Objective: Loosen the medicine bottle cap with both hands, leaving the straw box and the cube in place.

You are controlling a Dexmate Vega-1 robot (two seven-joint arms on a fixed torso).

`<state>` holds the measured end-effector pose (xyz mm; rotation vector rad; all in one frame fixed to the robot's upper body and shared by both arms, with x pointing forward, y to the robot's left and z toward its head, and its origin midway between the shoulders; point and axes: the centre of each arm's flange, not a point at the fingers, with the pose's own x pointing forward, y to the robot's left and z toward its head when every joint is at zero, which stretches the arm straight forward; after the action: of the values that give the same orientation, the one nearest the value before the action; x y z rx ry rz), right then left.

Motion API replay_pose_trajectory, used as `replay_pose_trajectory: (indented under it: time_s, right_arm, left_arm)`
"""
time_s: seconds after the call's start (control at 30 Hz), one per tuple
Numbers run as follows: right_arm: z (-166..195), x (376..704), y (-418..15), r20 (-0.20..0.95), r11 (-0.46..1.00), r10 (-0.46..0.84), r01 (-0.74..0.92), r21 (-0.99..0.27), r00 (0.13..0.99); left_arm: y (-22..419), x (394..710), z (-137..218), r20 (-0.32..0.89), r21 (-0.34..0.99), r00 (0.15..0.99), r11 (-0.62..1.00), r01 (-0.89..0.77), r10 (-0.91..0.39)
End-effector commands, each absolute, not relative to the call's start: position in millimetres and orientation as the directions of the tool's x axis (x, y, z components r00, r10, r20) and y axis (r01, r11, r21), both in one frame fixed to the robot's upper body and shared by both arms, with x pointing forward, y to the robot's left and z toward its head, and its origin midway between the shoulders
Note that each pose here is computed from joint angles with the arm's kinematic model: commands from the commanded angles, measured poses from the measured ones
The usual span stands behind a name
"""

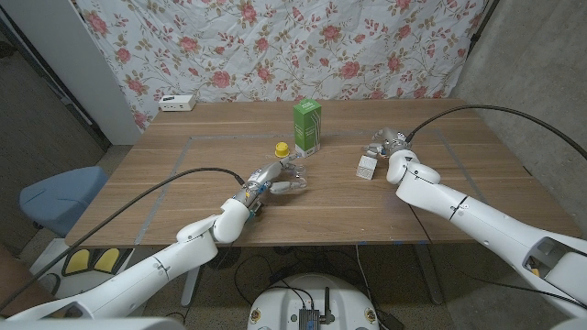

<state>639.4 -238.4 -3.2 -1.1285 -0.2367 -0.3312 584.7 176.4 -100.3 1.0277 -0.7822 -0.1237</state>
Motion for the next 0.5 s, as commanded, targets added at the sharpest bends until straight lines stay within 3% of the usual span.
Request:
replay_pose_trajectory:
  time_s: [0.03,0.5]
  right_arm:
    - [-0.9,636.4,-236.6,0.358,0.389,-0.138,0.383,-0.838,0.923]
    - [3.7,625.4,-233.8,0.374,0.394,-0.134,0.396,-0.829,0.918]
  left_arm:
    - [180.3,578.8,-96.0,0.533,0.797,0.722,0.549,-0.253,-0.441]
    - [187.6,564.3,-86.7,0.558,0.775,0.705,0.577,-0.256,-0.437]
